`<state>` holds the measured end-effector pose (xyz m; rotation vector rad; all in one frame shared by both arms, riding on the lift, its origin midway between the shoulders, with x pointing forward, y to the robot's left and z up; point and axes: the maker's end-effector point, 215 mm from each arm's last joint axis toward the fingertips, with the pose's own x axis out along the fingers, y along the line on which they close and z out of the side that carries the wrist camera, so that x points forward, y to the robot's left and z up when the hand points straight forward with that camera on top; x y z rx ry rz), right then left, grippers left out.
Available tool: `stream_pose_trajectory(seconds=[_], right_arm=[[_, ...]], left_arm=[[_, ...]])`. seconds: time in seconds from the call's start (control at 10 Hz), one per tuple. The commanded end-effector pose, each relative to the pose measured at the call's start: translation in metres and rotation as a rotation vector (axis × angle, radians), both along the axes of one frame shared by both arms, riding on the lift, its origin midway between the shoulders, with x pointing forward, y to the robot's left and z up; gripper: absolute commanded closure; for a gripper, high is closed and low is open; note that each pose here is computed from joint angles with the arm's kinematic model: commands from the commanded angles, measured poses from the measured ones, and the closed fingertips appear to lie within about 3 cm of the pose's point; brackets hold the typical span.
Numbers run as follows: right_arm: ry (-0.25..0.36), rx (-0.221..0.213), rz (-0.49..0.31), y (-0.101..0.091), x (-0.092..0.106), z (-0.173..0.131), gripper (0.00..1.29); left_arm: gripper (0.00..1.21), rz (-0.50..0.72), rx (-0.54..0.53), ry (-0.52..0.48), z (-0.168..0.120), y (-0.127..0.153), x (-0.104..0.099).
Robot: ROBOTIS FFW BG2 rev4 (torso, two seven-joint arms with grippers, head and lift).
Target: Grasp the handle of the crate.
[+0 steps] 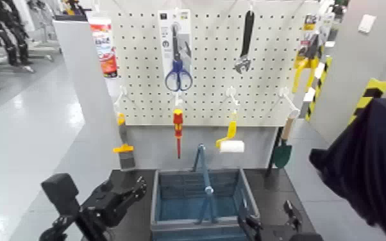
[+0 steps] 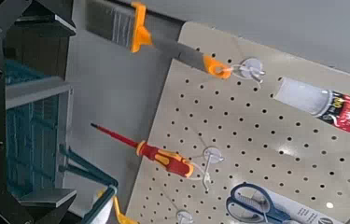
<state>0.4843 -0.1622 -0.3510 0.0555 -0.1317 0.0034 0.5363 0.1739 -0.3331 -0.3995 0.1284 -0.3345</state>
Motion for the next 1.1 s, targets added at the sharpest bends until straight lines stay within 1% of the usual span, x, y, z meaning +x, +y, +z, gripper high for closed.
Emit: stream_pose_trajectory(seconds=[0.1,0.2,0.3,0.5,0.6,0.7,0.9,1.1], right_arm=[[-0.002,0.004,-0.001,0.000,0.000,0.000,0.14],[-0.001,0.007,-0.003,-0.001,0.000,-0.001,0.14],[-0.001,0.007,-0.002,0.000,-0.001,-0.001,0.14],[-0.001,0.009,-0.001,0.000,-0.001,-0.001,0.14],[-0.003,0.011,0.000,0.001,-0.001,0.000,0.14],[-0.005,0.013,0.000,0.001,-0.001,0.000,0.14],[-0.009,0.015,-0.001,0.000,-0.001,0.000,0.14],[-0.013,0.018,-0.001,0.000,-0.001,0.001,0.14]], left_arm=[[0.10,-0.073,-0.149,0.096,-0.003,-0.016,0.005],[0.10,-0.111,-0.221,0.123,-0.001,-0.026,0.009],[0.10,-0.173,-0.280,0.148,0.005,-0.036,0.012],[0.10,-0.319,-0.427,0.202,0.020,-0.066,0.014],[0.10,-0.386,-0.482,0.220,0.028,-0.081,0.014],[0.10,-0.427,-0.500,0.237,0.027,-0.087,0.016],[0.10,-0.471,-0.541,0.282,0.026,-0.094,0.018],[0.10,-0.530,-0.619,0.332,0.034,-0.106,0.022]])
